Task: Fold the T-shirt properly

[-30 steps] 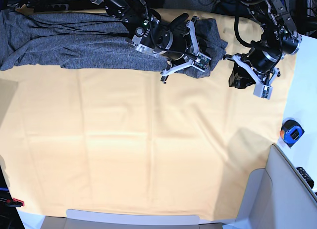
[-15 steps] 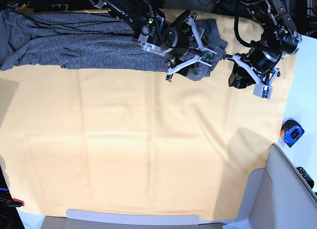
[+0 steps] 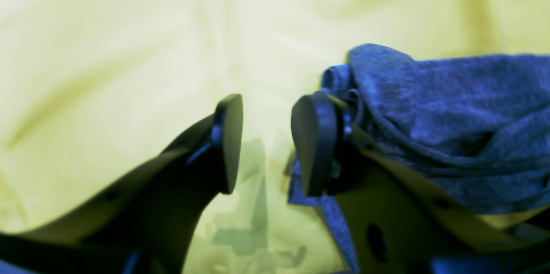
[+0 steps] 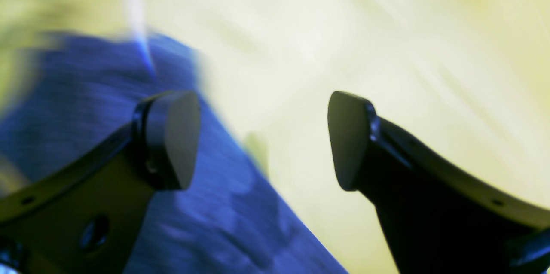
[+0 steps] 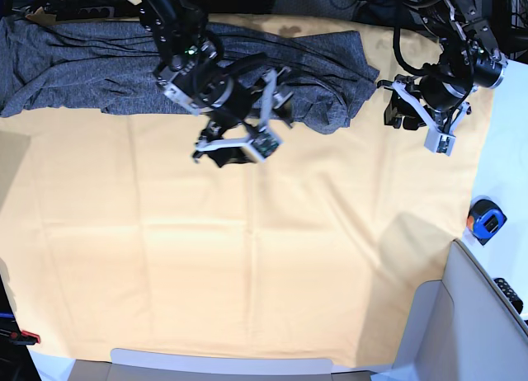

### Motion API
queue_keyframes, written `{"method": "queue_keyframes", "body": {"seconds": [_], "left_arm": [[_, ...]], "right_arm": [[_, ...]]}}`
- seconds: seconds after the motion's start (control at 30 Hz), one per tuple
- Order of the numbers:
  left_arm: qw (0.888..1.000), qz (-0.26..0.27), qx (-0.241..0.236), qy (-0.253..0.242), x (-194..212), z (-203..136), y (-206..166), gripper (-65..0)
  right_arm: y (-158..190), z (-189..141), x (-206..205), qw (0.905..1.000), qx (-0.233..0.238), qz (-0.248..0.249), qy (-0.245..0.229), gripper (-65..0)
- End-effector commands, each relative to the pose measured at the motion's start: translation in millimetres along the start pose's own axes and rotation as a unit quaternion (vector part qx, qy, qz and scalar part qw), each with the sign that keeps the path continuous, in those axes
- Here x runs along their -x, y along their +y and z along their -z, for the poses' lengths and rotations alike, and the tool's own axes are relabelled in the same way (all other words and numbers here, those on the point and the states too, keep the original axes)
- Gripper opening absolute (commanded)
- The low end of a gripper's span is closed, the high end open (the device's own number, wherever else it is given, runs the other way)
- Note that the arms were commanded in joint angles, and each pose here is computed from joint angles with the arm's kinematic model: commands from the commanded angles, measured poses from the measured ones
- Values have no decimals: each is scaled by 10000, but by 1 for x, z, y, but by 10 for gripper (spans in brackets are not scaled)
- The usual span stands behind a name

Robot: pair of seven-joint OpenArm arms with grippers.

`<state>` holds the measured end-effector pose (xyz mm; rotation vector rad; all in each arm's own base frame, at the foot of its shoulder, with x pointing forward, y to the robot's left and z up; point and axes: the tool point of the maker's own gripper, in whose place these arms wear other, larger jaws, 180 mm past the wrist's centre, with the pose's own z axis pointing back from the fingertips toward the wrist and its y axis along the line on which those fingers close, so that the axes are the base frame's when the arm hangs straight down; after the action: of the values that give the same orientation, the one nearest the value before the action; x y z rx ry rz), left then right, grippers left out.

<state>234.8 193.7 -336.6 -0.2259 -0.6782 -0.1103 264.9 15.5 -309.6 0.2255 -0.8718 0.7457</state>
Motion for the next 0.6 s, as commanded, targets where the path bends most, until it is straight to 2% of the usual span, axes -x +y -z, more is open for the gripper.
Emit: {"method": "queue_keyframes", "body": {"seconds": [0.0, 0.13, 0.27, 0.33, 0.43, 0.5, 0.57], "left_arm": [[9998, 97, 8, -164, -10, -3, -1, -409], [9999, 92, 40, -138, -8, -3, -2, -392], [9999, 56, 95, -128, -5, -4, -4, -377], [9997, -6, 224, -112, 1, -4, -9, -377], [9996, -34, 255, -99, 3, -5, -10, -371], [9994, -121, 307, -33, 11, -4, -14, -344], [9991, -228, 368, -17, 16, -3, -19, -308]], "right_arm": [[-6, -5, -14, 9990, 83, 210, -397, -191], [-47, -19, 16, 9937, 719, 794, -332, -191], [-87, -39, 51, 9834, 1363, 1199, -66, -191], [-107, -52, 69, 9732, 1737, 1506, 53, -191], [-137, -79, 103, 9457, 2413, 2164, 226, -191], [-149, -93, 120, 9312, 2717, 2411, 312, -191], [-156, -104, 132, 9222, 2909, 2517, 394, -191]]}}
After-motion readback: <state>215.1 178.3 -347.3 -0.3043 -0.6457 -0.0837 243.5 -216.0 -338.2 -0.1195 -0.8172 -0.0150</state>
